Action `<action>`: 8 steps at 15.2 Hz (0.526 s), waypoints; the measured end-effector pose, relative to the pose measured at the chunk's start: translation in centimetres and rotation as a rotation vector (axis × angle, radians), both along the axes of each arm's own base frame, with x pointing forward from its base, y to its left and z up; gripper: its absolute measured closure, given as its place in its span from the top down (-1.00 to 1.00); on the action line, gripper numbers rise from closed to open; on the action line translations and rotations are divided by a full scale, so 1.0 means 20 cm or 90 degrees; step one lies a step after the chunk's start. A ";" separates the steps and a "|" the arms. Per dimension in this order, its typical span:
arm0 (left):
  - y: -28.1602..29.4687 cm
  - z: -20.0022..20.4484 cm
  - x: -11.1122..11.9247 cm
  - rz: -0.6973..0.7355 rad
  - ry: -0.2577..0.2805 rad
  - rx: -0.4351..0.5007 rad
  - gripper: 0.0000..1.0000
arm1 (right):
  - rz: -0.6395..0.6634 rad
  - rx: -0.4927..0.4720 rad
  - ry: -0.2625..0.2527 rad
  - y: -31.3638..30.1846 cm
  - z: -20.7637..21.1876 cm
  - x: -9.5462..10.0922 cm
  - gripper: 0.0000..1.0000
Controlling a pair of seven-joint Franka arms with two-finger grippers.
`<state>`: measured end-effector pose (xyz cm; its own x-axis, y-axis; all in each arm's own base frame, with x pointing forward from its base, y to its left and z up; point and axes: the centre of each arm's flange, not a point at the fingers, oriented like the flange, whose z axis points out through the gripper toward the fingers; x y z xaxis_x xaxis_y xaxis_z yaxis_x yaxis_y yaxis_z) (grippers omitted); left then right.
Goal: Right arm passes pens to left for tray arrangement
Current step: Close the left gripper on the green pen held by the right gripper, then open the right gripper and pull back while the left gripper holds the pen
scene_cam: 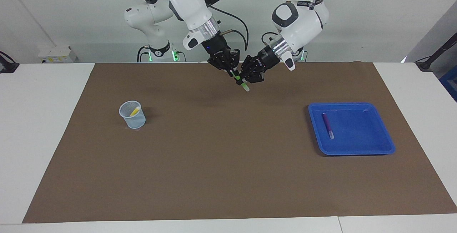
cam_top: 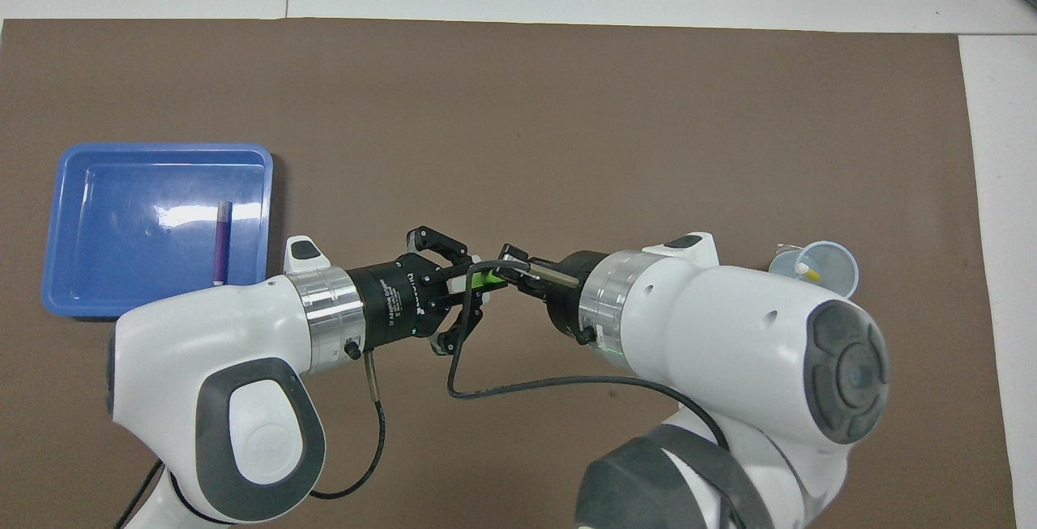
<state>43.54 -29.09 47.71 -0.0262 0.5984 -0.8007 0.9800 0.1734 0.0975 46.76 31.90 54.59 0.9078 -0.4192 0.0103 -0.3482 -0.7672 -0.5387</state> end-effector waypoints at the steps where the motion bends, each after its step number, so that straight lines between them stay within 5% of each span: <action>1: 0.00 0.00 0.00 -0.001 -0.002 0.000 -0.63 | 0.000 0.000 0.000 0.00 0.00 0.00 -0.14; 6: 0.02 -0.01 0.01 -0.059 -0.054 0.011 -0.63 | 0.084 -0.044 0.022 -0.07 -0.06 0.00 0.91; 8: 0.06 -0.02 0.02 -0.100 -0.073 0.011 -0.63 | 0.177 -0.078 0.022 -0.20 -0.08 0.03 1.00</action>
<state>44.03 -27.82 47.33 0.1597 0.6016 -0.7826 0.9771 0.0165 0.2120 47.29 27.93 52.96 0.9883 -0.1523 0.0121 -0.1326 -0.8945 -0.4270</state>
